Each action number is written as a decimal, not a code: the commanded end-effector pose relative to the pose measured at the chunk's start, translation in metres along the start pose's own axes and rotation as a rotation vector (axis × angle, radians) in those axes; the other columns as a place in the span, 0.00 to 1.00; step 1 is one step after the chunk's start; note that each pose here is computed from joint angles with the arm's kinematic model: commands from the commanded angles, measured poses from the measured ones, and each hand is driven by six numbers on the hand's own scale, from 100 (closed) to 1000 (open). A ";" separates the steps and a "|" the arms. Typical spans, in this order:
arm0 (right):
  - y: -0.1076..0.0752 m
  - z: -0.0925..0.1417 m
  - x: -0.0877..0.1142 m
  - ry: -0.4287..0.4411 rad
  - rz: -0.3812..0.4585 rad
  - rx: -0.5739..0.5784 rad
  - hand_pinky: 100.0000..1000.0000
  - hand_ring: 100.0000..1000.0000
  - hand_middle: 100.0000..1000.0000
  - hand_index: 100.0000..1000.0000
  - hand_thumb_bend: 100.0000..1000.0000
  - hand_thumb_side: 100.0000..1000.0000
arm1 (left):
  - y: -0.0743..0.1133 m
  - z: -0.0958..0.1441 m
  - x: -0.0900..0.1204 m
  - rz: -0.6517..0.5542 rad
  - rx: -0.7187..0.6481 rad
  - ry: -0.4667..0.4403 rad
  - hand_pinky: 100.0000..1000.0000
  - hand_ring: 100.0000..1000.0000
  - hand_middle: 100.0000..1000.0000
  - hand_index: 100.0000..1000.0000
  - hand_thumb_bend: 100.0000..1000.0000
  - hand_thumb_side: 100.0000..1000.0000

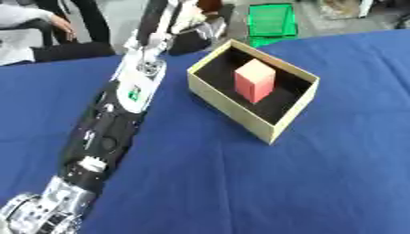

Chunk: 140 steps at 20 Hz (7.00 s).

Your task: Pick up objects on the table and place them in the box.

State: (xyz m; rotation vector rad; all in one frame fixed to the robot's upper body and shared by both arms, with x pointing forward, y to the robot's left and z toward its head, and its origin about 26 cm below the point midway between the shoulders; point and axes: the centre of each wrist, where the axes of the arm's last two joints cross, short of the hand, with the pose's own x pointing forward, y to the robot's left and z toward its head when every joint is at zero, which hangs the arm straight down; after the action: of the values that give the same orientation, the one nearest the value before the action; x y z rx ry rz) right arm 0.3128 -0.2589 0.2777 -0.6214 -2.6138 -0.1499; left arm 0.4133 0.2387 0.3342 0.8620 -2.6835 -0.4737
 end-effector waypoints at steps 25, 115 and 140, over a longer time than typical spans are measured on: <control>-0.033 0.002 -0.008 -0.011 0.157 -0.079 0.74 0.73 0.78 0.77 0.00 0.83 | 0.101 0.127 0.027 0.319 0.144 0.361 0.73 0.69 0.70 0.89 0.02 0.84; -0.043 0.006 -0.012 0.000 0.222 -0.110 0.73 0.73 0.78 0.77 0.00 0.84 | 0.100 0.204 0.016 0.422 0.147 0.402 0.77 0.68 0.70 0.90 0.04 0.89; -0.044 0.007 -0.013 0.002 0.226 -0.110 0.73 0.73 0.79 0.77 0.00 0.84 | 0.101 0.207 0.016 0.419 0.152 0.408 0.77 0.68 0.70 0.91 0.04 0.89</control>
State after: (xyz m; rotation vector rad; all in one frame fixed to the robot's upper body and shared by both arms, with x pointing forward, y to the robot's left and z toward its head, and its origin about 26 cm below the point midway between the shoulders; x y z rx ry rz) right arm 0.3048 -0.2979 0.2560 -0.9099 -2.4901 -0.2359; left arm 0.2786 0.3497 0.1807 0.3351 -2.4081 0.0190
